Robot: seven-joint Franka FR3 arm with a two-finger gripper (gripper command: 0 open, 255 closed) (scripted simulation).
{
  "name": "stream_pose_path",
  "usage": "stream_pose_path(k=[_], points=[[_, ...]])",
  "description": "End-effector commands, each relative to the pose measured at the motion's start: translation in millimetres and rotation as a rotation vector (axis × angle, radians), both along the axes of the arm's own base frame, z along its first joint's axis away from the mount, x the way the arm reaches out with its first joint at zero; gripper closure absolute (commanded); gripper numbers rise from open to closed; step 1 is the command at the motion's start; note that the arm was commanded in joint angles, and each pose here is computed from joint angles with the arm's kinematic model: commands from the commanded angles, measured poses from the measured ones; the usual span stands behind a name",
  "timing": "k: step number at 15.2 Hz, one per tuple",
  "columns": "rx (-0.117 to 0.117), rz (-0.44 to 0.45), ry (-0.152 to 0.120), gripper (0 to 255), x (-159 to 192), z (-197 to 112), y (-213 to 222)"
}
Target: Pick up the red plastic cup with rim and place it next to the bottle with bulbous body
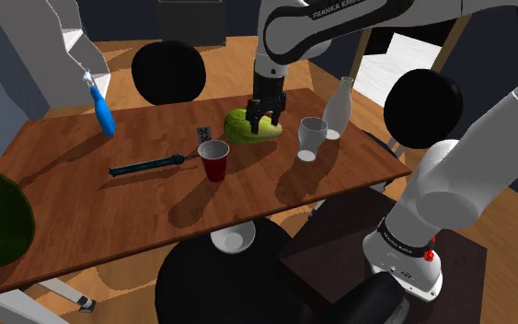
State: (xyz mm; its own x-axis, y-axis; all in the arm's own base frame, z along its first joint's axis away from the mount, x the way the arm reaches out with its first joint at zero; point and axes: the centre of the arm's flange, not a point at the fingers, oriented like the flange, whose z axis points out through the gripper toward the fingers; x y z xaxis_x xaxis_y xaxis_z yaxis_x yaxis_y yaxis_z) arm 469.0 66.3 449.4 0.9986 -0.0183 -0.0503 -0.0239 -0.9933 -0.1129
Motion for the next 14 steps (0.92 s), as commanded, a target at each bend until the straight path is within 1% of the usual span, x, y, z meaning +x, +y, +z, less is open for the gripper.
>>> stream_pose_path(k=[1,9,10,14], points=[[0.019,0.001,-0.005,0,20.7,-12.0,15.0],[0.092,0.007,-0.019,0,93.1,-56.7,65.4],[0.093,0.007,-0.019,0,94.1,-57.4,66.1],[0.093,0.007,-0.019,0,93.5,-78.0,70.4]])
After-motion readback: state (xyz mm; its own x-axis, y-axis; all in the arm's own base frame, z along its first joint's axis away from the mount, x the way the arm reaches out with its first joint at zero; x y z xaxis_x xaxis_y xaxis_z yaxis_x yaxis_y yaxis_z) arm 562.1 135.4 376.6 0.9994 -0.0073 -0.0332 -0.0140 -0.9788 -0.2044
